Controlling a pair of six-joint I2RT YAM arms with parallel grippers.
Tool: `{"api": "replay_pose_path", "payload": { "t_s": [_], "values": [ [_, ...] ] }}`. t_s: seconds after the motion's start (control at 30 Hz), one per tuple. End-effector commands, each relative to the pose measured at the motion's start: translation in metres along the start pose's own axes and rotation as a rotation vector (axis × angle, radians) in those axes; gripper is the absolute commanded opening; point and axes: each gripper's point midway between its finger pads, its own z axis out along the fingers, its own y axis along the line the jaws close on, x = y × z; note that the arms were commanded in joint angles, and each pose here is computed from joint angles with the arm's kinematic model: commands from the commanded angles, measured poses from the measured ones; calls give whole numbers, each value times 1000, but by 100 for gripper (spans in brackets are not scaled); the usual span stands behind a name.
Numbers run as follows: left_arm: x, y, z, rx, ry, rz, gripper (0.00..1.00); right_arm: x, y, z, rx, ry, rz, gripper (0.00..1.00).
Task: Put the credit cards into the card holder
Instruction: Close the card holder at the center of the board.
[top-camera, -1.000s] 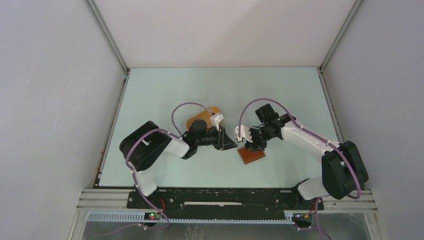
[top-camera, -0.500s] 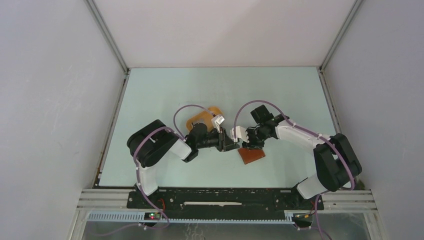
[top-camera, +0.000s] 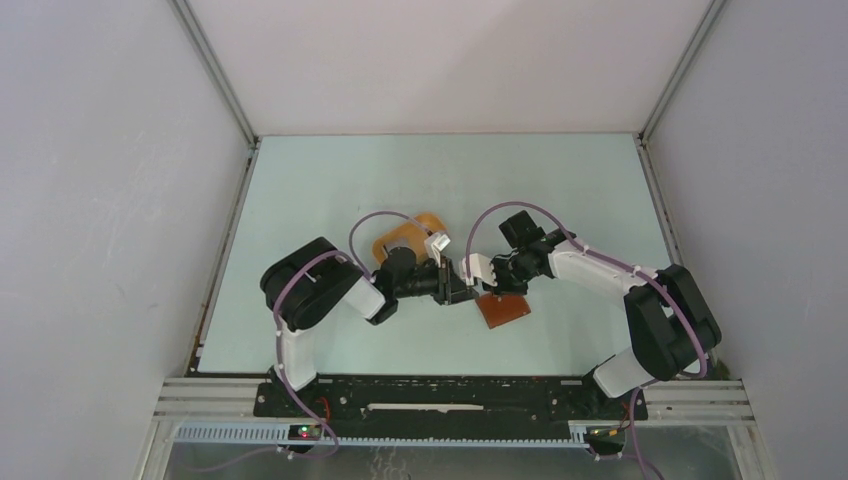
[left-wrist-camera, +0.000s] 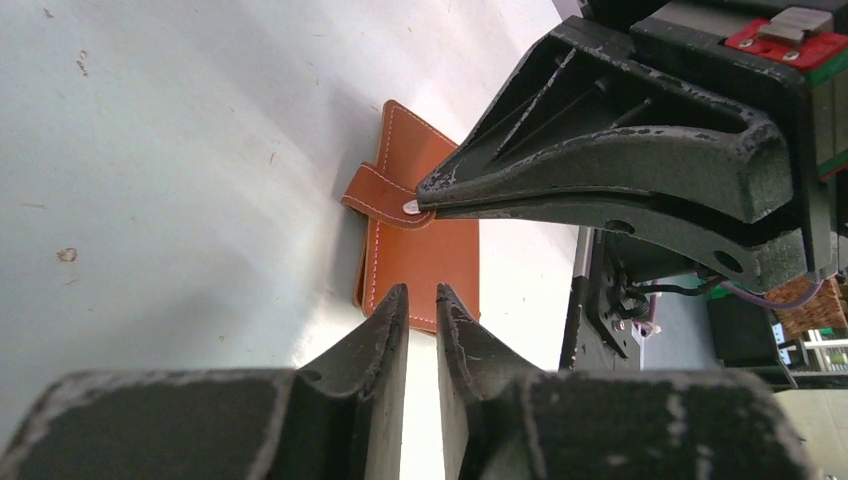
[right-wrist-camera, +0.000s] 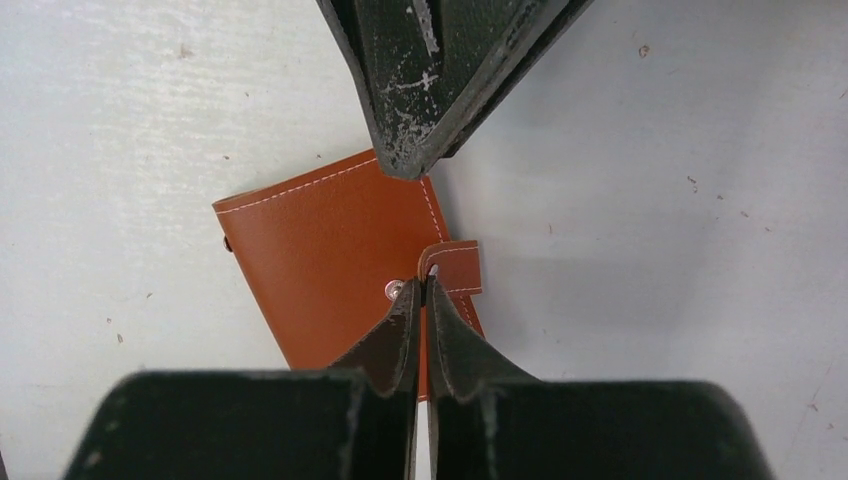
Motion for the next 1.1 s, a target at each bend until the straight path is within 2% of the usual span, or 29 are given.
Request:
{"api": "replay_pose_path", "payload": {
  "t_s": [0.0, 0.07, 0.53, 0.67, 1.07],
  "values": [
    [-14, -17, 12, 78, -17, 32, 20, -3, -1, -1, -5, 4, -18, 2],
    [-11, -20, 14, 90, -7, 33, 19, -1, -1, -2, -4, 12, -20, 0],
    [9, -30, 30, 108, 83, 46, 14, 4, 2, -15, 30, 37, -78, 0],
    [16, -24, 38, 74, 121, 45, 14, 7, 6, -13, 18, 49, -92, 0],
    [30, 8, 46, -57, 196, -13, 3, 13, 12, -14, 5, 64, -112, 0]
  ]
}}
